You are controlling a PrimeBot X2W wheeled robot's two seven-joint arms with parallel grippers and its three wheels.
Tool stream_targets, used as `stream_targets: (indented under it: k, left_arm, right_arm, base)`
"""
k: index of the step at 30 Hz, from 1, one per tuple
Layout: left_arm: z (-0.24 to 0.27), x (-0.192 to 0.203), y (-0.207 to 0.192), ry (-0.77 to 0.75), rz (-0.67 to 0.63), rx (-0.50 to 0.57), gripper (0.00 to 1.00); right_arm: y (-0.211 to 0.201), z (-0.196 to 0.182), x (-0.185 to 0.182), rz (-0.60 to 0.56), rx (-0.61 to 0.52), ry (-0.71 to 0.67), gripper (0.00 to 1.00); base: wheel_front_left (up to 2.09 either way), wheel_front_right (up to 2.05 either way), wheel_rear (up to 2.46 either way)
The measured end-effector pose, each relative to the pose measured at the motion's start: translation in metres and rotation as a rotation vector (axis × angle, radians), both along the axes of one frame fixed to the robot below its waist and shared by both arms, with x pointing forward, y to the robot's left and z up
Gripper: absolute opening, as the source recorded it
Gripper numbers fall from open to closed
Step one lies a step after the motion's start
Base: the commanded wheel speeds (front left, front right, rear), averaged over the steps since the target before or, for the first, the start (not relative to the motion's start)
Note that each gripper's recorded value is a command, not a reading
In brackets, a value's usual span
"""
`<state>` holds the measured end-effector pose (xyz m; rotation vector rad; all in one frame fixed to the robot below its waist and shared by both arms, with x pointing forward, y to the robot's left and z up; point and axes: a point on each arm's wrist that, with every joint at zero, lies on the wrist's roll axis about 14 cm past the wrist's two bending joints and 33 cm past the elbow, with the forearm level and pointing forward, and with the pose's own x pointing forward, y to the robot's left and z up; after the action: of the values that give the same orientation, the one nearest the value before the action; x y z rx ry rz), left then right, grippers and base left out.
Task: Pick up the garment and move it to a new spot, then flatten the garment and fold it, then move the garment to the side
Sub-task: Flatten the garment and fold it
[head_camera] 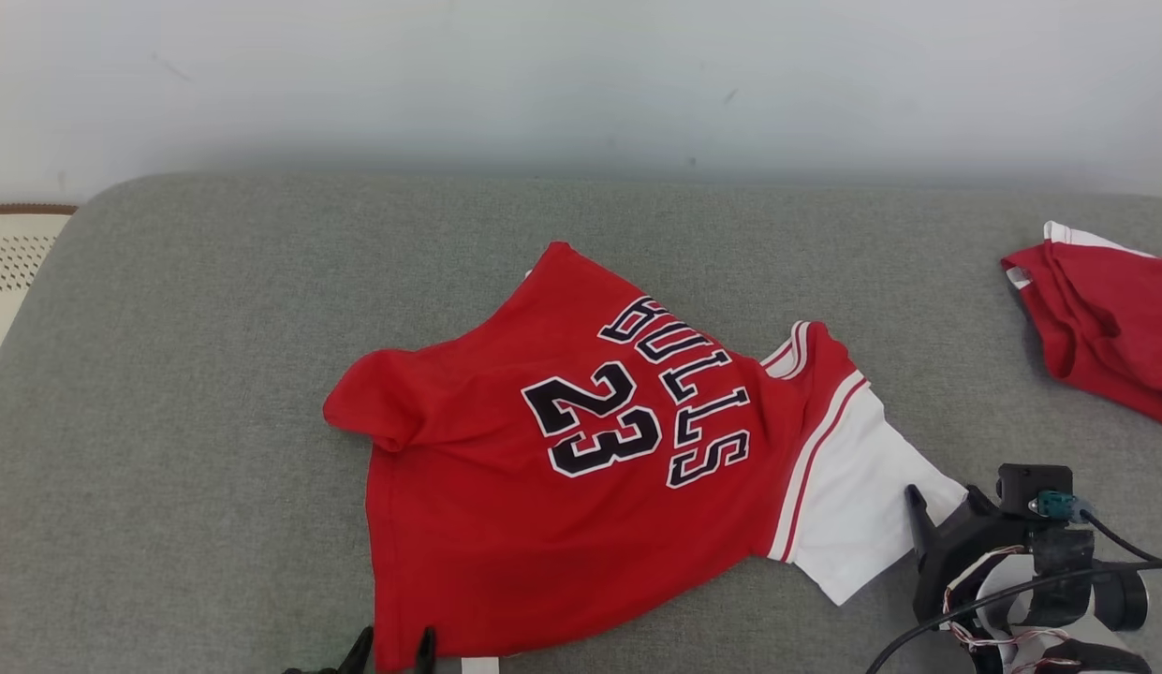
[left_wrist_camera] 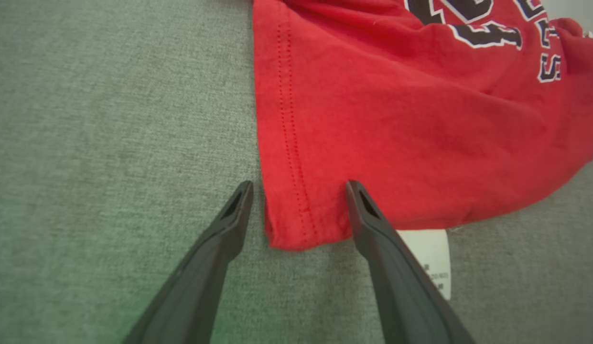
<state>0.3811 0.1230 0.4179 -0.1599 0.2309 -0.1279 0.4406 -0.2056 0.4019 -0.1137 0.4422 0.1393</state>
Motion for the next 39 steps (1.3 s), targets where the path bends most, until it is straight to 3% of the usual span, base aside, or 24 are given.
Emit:
stream_targets:
  k: [1, 2, 3, 13, 19, 26, 32, 39]
  left_arm:
    - [-0.002, 0.000, 0.000, 0.008, 0.001, -0.003, 0.74]
    - [-0.003, 0.001, 0.000, 0.012, 0.000, -0.003, 0.41]
    - [-0.005, 0.002, 0.001, 0.016, 0.002, -0.006, 0.00]
    - [0.006, 0.001, 0.000, -0.017, 0.001, -0.016, 0.00]
    - [0.027, -0.010, 0.007, -0.093, 0.023, -0.008, 0.00]
    - [0.070, -0.006, 0.020, -0.237, 0.017, 0.034, 0.00]
    - [0.137, 0.031, 0.010, -0.410, -0.129, 0.168, 0.00]
    - [0.260, 0.103, -0.025, -0.637, -0.290, 0.359, 0.00]
  right_arm:
    - [-0.001, -0.001, 0.001, -0.003, 0.001, 0.004, 0.48]
    - [0.000, -0.002, 0.003, -0.002, 0.000, 0.007, 0.31]
    - [0.000, -0.004, 0.004, -0.003, 0.003, 0.010, 0.00]
    - [0.006, 0.001, -0.001, -0.026, 0.069, -0.032, 0.00]
    - [0.018, 0.004, -0.022, -0.061, 0.208, -0.063, 0.00]
    - [0.032, 0.033, -0.034, -0.047, 0.374, -0.120, 0.00]
    - [0.038, 0.100, -0.022, 0.011, 0.500, -0.249, 0.00]
    - [0.056, 0.207, 0.034, 0.140, 0.439, -0.439, 0.00]
  base:
    - [0.00, 0.00, 0.00]
    - [0.00, 0.00, 0.00]
    - [0.00, 0.00, 0.00]
    - [0.00, 0.00, 0.00]
    - [0.00, 0.00, 0.00]
    - [0.00, 0.00, 0.00]
    - [0.00, 0.00, 0.00]
    - [0.00, 0.00, 0.00]
